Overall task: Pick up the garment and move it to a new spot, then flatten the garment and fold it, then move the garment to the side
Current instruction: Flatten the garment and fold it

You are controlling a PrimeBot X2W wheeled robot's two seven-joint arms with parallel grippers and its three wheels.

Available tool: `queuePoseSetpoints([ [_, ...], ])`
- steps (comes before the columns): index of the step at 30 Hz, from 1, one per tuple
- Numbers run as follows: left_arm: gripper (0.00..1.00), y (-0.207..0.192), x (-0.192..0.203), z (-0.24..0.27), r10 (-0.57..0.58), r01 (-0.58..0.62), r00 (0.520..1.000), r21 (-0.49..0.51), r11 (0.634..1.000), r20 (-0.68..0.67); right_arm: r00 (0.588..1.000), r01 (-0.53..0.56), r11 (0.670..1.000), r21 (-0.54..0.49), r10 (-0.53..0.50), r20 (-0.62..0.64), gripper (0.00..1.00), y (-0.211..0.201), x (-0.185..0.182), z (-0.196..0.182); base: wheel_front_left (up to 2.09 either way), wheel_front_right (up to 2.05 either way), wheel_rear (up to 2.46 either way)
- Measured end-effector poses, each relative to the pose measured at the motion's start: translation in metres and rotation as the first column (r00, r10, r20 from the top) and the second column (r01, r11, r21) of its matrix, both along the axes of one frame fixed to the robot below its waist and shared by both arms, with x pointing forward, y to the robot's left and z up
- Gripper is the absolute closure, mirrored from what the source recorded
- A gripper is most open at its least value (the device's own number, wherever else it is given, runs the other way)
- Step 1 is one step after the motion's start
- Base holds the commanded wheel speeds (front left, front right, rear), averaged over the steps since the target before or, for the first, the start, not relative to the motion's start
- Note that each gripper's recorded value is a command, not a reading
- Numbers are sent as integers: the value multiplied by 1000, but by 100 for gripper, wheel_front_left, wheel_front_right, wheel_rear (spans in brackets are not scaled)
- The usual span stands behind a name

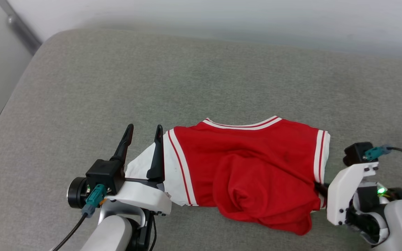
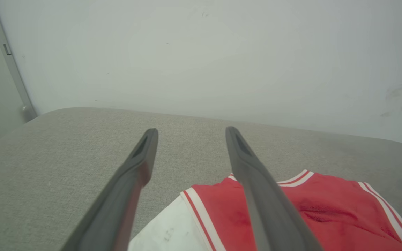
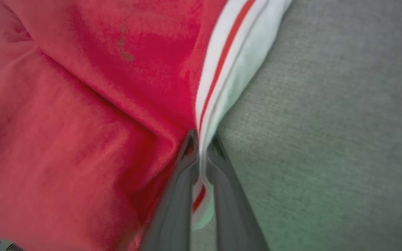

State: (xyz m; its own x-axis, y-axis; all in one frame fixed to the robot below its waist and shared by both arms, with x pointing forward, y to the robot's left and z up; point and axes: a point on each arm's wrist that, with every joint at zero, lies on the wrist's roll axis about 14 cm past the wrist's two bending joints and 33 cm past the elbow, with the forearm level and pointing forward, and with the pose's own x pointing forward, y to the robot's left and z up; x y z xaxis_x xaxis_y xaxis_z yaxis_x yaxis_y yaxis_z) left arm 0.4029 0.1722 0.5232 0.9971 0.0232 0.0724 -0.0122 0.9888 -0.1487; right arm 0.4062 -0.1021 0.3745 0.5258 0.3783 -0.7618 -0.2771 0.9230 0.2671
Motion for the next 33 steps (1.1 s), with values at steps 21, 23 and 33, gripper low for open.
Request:
queuePoseSetpoints([
  [21,0,-47,12,0,-140,140,990,-34,990,-8,869,493,861,-120,-484,98,86,-166,-57,-8,0,0,0],
  [23,0,-49,13,-1,-146,145,989,-35,989,-12,857,513,852,-103,-503,109,0,-166,-58,-12,0,0,0],
  [33,0,-44,3,1,-126,125,992,-33,992,-15,727,591,804,68,-567,387,0,-170,-47,31,0,0,0],
])
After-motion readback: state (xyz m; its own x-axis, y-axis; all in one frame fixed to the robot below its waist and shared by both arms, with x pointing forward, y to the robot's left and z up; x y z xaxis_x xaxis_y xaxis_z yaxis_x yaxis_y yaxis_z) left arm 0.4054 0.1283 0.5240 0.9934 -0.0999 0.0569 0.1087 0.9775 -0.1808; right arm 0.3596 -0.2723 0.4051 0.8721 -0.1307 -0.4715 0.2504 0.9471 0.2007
